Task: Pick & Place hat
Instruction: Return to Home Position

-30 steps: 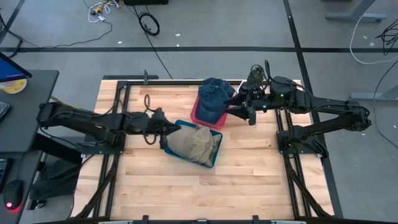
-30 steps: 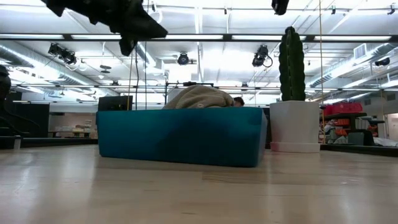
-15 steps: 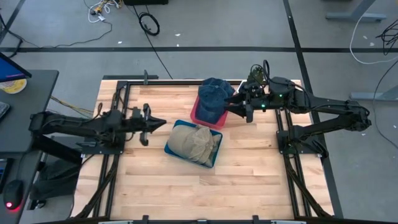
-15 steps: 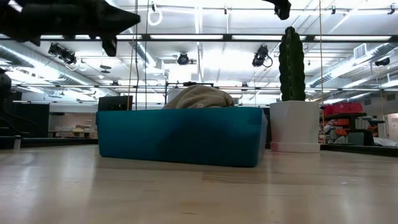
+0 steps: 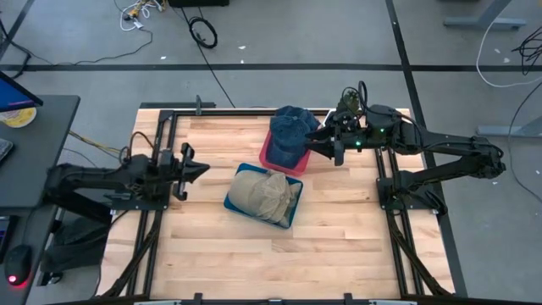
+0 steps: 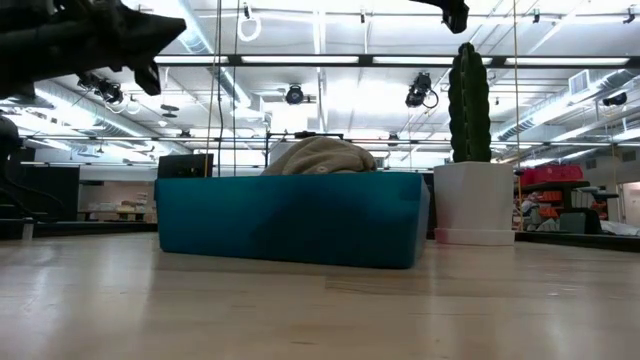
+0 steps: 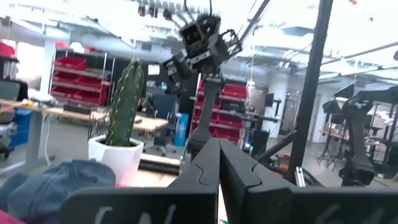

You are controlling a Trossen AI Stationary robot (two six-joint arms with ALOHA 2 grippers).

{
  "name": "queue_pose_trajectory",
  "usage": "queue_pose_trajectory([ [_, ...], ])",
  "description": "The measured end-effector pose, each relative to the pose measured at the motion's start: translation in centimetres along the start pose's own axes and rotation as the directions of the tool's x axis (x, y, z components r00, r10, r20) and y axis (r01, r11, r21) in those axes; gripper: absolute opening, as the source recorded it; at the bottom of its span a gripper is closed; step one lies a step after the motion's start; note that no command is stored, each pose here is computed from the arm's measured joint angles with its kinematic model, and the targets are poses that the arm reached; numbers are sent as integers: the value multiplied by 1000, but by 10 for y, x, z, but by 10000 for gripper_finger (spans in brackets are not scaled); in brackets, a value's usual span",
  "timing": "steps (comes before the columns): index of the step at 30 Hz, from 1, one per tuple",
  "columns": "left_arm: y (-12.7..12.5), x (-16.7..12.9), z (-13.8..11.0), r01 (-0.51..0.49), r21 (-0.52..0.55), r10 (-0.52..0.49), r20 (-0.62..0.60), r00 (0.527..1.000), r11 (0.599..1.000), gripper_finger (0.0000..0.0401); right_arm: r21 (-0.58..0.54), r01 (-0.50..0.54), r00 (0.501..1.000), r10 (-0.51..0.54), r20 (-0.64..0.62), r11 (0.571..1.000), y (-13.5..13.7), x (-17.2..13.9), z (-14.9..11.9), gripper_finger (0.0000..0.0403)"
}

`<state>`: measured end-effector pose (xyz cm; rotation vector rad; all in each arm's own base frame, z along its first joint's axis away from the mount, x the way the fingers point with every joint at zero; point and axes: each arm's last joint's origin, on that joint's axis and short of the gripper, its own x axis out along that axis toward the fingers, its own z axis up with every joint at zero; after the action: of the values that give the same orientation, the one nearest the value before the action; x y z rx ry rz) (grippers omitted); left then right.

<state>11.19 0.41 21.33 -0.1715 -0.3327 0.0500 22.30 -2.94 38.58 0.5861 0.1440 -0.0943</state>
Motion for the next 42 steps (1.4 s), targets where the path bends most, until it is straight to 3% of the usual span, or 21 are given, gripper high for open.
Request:
queue_pose_trajectory([
  [20,0,-24,7,11,94,-15,42,999,995,3,27,14,1000,-14,-6,1000,-1,0,-1,265],
  [26,1,-23,-4,21,70,-17,-55,998,997,3,54,35,999,-33,-37,998,-3,0,-4,265],
  [36,3,-24,-14,16,58,-13,-53,999,998,3,82,38,999,-35,-40,996,-3,0,-4,265],
  [42,6,-25,-26,-5,30,10,-180,984,1000,3,82,38,999,-35,-40,996,-3,0,-4,265],
])
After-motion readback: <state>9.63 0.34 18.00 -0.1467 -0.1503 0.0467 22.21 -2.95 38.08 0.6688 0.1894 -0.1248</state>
